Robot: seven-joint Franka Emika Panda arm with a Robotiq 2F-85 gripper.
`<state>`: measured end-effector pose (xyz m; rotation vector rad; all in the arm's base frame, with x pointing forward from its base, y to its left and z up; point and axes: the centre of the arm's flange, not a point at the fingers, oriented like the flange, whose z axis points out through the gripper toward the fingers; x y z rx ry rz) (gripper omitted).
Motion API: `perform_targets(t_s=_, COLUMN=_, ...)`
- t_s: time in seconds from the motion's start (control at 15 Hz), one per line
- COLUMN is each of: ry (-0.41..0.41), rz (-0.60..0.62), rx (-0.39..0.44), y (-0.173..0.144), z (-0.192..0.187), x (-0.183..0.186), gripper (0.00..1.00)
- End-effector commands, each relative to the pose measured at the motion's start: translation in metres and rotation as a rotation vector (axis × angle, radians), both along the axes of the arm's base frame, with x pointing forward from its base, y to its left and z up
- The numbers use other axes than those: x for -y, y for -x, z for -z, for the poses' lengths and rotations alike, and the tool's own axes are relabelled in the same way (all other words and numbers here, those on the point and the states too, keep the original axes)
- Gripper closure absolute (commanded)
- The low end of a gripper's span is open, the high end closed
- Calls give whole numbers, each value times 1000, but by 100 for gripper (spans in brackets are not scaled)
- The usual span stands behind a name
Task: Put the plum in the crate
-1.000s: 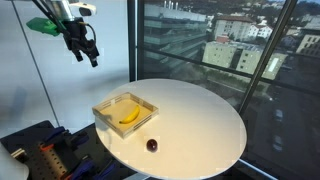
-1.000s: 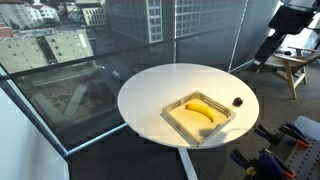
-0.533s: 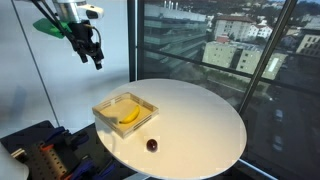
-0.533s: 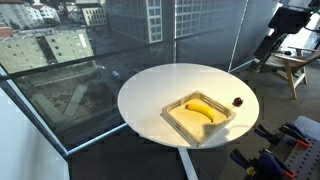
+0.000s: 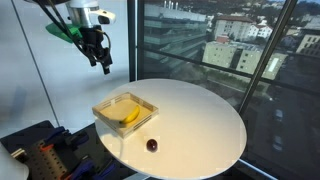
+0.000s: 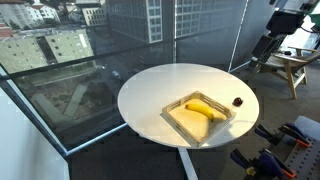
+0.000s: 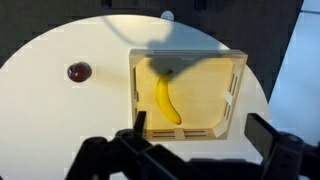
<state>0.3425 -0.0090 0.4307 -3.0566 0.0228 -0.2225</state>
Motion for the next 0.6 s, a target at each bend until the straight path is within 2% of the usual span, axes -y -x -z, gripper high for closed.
perform_targets(t_s=0.0, ry=-13, rz=1, rx=-1, y=-27, z=6, x=11, gripper=0)
perform_targets(t_s=0.53, ry=-4, rz=30, rx=3, y=-57, z=37, x=26, gripper=0)
